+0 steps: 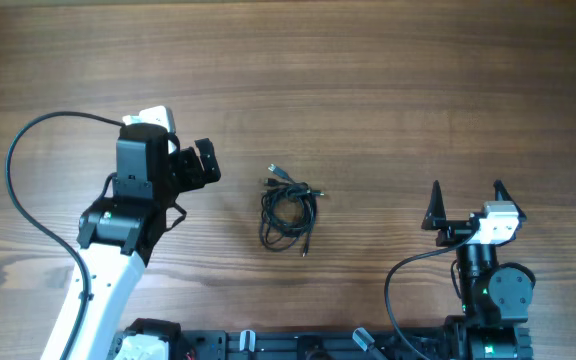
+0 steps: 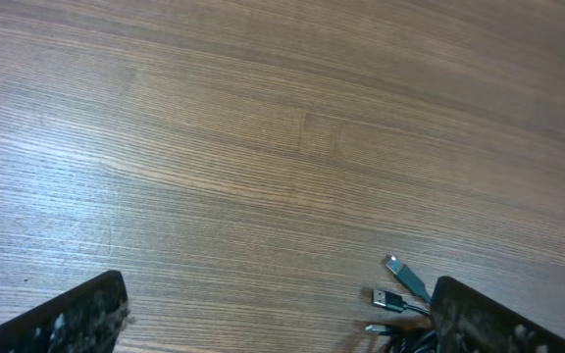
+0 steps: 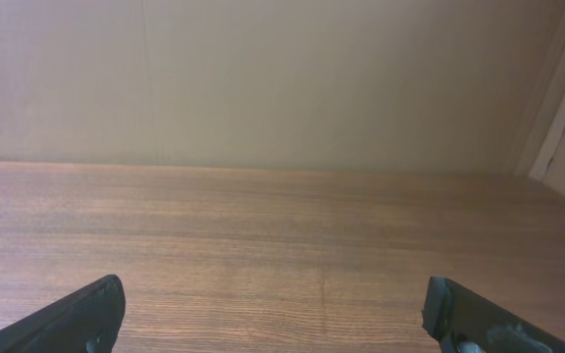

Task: Untangle cables
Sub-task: 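Reach the left gripper down onto the black cable bundle and close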

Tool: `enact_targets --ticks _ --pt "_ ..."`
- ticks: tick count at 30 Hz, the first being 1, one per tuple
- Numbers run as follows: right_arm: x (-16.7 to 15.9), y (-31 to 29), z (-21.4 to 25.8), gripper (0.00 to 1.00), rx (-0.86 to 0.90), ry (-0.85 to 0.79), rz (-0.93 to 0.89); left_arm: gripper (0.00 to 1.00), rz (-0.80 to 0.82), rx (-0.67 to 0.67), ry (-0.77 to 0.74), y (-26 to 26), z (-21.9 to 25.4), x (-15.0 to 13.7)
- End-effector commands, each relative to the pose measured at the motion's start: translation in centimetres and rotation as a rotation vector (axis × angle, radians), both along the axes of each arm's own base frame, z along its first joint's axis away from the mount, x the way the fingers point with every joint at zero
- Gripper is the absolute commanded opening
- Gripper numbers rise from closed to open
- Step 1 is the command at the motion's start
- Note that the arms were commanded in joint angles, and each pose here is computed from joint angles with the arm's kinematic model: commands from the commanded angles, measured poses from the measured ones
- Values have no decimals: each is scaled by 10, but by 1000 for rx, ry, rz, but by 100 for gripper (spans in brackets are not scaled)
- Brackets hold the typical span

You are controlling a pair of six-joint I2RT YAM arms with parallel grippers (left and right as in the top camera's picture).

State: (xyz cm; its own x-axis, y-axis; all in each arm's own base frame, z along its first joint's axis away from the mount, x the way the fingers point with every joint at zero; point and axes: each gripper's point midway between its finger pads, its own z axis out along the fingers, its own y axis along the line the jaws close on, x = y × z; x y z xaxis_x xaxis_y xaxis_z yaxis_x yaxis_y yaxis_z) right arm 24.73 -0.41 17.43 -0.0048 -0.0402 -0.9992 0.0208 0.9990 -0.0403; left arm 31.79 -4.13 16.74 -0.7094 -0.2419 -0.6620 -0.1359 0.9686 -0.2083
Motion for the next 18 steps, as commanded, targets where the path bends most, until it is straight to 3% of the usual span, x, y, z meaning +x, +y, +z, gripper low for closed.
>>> enact_targets --ticks 1,9,18 --pt "0 2 2 100 -11 -8 12 100 -85 -38 112 -16 -20 -9" --pt "0 2 0 100 -11 -1 12 100 -215 -64 387 -72 -89 -31" --pt "0 2 0 100 -11 -1 12 96 -247 -42 419 -118 -115 -37"
